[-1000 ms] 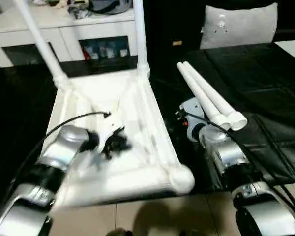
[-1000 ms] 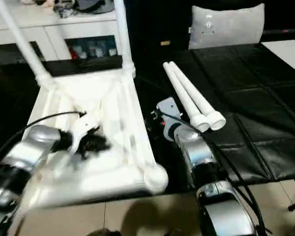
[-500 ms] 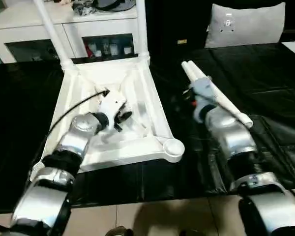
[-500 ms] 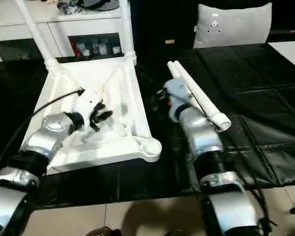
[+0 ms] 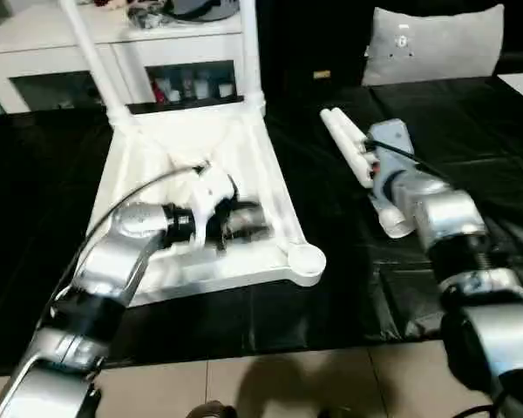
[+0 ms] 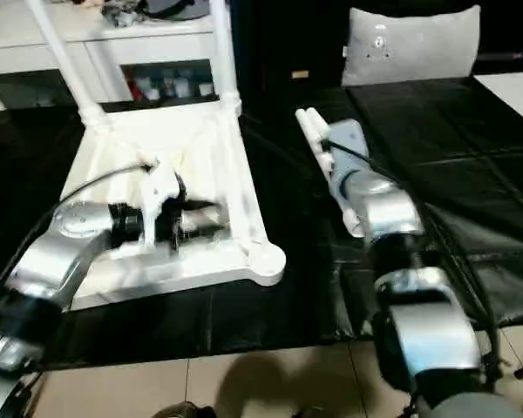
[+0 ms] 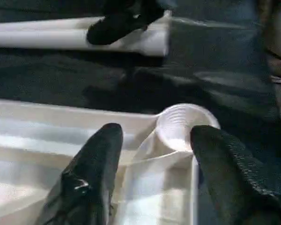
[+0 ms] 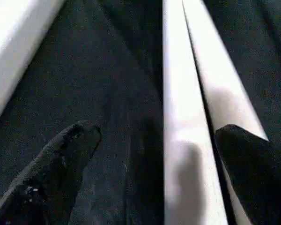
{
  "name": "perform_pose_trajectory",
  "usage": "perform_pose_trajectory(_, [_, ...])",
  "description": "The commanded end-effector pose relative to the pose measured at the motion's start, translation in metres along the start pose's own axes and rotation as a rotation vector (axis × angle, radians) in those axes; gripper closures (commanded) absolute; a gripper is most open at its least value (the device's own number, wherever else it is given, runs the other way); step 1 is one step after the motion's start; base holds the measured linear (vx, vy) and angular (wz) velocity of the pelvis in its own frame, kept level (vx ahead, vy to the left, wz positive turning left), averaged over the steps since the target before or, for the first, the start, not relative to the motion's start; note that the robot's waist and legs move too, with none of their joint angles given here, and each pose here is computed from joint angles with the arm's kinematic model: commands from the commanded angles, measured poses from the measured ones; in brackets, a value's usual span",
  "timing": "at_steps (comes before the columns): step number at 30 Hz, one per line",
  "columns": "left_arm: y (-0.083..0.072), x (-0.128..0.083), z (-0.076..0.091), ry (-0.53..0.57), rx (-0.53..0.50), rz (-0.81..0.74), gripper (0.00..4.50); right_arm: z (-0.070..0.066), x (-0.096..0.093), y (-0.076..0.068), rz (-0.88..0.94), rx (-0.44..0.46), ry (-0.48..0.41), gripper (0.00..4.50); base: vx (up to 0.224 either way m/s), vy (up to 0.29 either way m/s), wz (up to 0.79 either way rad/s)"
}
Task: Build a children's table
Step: Pick table leg
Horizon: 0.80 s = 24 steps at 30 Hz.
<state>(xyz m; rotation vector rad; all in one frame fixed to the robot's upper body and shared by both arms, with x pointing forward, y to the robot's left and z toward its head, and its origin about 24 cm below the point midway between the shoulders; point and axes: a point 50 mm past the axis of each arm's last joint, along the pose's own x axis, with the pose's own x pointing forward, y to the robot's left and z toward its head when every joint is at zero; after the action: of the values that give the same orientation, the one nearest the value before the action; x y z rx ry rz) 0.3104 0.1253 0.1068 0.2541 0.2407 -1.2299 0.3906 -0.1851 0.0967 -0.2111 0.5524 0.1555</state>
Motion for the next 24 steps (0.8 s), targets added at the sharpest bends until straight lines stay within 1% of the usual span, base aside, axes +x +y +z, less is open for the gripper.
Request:
perform_pose_trajectory(1, [-0.002, -0.002, 0.004, 0.005, 0.005, -0.010, 1.44, 0.002, 0.000, -0.004, -0.021, -0.026, 0.062, 0.00, 0.000, 0.000, 0.00])
perform_pose_trajectory(3, [-0.003, -0.002, 0.004, 0.013, 0.003, -0.010, 1.33, 0.000, 0.001, -0.004, -0.010, -0.009, 0.087, 0.00, 0.000, 0.000, 0.00])
perform_pose_trajectory(4, [-0.004, -0.003, 0.005, 0.016, 0.000, -0.010, 1.19, -0.002, 0.001, -0.003, 0.009, 0.002, 0.108, 0.00, 0.000, 0.000, 0.00])
perform_pose_trajectory(6, [-0.006, -0.004, 0.005, 0.022, -0.006, -0.013, 0.99, -0.004, 0.001, -0.002, 0.032, 0.003, 0.141, 0.00, 0.000, 0.000, 0.00])
perform_pose_trajectory(8, [-0.007, -0.005, 0.006, 0.027, -0.008, -0.013, 0.94, -0.006, 0.001, -0.003, 0.022, 0.006, 0.165, 0.00, 0.000, 0.000, 0.00])
perform_pose_trajectory(9, [-0.007, -0.005, 0.006, 0.029, -0.010, -0.012, 0.81, -0.007, 0.001, -0.003, 0.031, 0.010, 0.177, 0.00, 0.000, 0.000, 0.00])
perform_pose_trajectory(11, [-0.007, -0.007, 0.006, 0.037, -0.004, -0.004, 0.51, -0.008, 0.001, 0.000, 0.072, 0.039, 0.199, 0.00, 0.000, 0.000, 0.00])
perform_pose_trajectory(13, [-0.007, -0.007, 0.005, 0.044, -0.003, 0.002, 0.46, -0.009, 0.001, 0.005, 0.135, 0.065, 0.217, 0.00, 0.000, 0.000, 0.00])
perform_pose_trajectory(14, [-0.007, -0.007, 0.005, 0.044, -0.003, 0.002, 0.36, -0.009, 0.001, 0.005, 0.135, 0.065, 0.217, 0.00, 0.000, 0.000, 0.00])
perform_pose_trajectory(15, [-0.007, -0.007, 0.005, 0.051, -0.001, 0.010, 0.23, -0.010, 0.000, 0.009, 0.199, 0.068, 0.237, 0.16, 0.000, 0.000, 0.00])
perform_pose_trajectory(17, [-0.008, -0.007, 0.005, 0.053, 0.000, 0.010, 0.07, -0.011, 0.000, 0.010, 0.214, 0.062, 0.248, 0.33, 0.000, 0.000, 0.00])
perform_pose_trajectory(19, [-0.010, -0.006, 0.005, 0.055, -0.001, 0.008, 0.01, -0.014, 0.000, 0.010, 0.219, 0.055, 0.260, 0.36, 0.000, 0.000, 0.00])
perform_pose_trajectory(22, [-0.010, -0.005, 0.005, 0.056, 0.000, 0.006, 0.00, -0.015, 0.000, 0.010, 0.226, 0.053, 0.268, 0.71, 0.000, 0.000, 0.00])
perform_pose_trajectory(24, [-0.012, -0.004, 0.005, 0.057, -0.008, -0.006, 0.00, -0.016, 0.000, 0.010, 0.235, 0.050, 0.279, 0.82, 0.000, 0.000, 0.00])
